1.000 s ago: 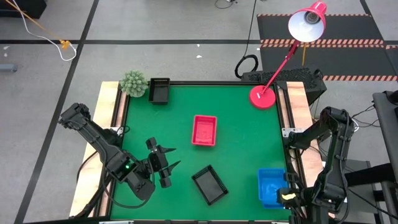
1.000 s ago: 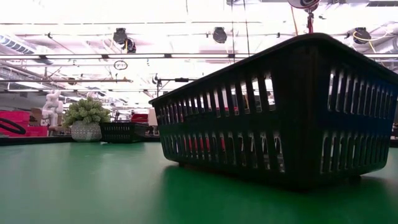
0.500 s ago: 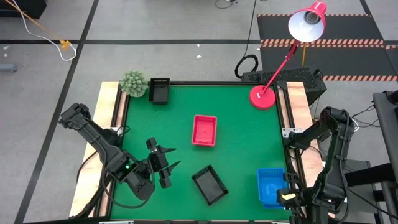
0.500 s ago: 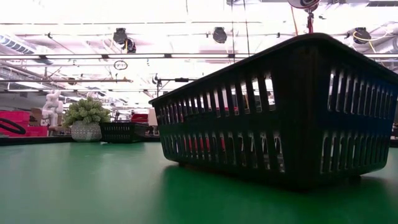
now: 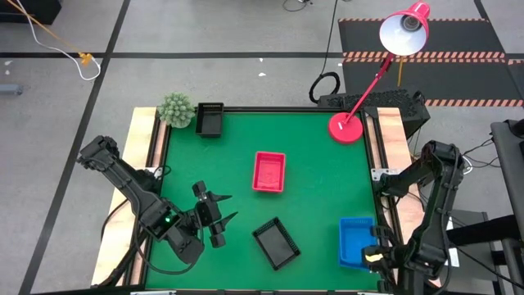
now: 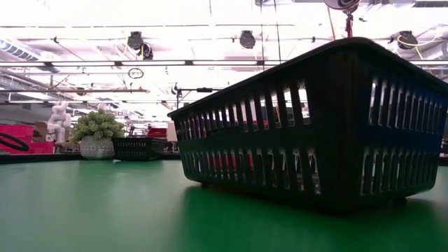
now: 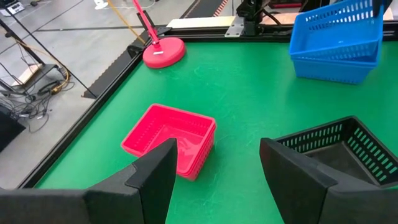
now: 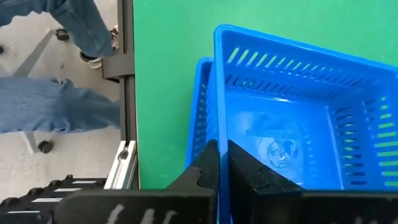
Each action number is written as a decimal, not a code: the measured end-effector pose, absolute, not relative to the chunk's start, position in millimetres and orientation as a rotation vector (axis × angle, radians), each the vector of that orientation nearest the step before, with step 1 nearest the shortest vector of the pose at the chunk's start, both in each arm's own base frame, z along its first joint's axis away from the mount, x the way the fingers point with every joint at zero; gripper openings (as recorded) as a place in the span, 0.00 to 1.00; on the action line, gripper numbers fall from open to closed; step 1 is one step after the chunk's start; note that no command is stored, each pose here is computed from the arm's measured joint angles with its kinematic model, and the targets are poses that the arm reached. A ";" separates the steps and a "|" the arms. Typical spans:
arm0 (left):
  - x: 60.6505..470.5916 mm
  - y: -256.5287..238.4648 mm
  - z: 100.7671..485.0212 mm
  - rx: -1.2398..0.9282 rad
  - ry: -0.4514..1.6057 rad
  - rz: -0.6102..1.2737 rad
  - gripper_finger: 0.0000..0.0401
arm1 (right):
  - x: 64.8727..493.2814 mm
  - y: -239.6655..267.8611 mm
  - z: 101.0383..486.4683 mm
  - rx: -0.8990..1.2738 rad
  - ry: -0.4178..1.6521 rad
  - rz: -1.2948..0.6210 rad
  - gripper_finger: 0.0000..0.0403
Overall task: Stack baskets by color
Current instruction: Stack the left blue bin on the stacked blue bins
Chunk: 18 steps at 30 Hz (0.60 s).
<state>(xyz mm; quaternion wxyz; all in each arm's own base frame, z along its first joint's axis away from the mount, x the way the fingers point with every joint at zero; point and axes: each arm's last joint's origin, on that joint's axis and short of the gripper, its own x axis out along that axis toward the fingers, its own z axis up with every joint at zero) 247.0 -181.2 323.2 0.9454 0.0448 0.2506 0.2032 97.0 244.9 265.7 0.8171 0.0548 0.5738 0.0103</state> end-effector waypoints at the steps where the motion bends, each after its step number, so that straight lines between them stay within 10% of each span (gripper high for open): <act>1: 247.0 -181.2 323.2 0.092 0.511 0.414 0.58 | 96.9 245.1 263.8 0.119 1.230 0.026 0.01; 18: 251.6 -185.2 328.0 0.087 0.470 0.381 0.58 | 100.0 252.2 248.3 0.262 1.244 0.095 0.25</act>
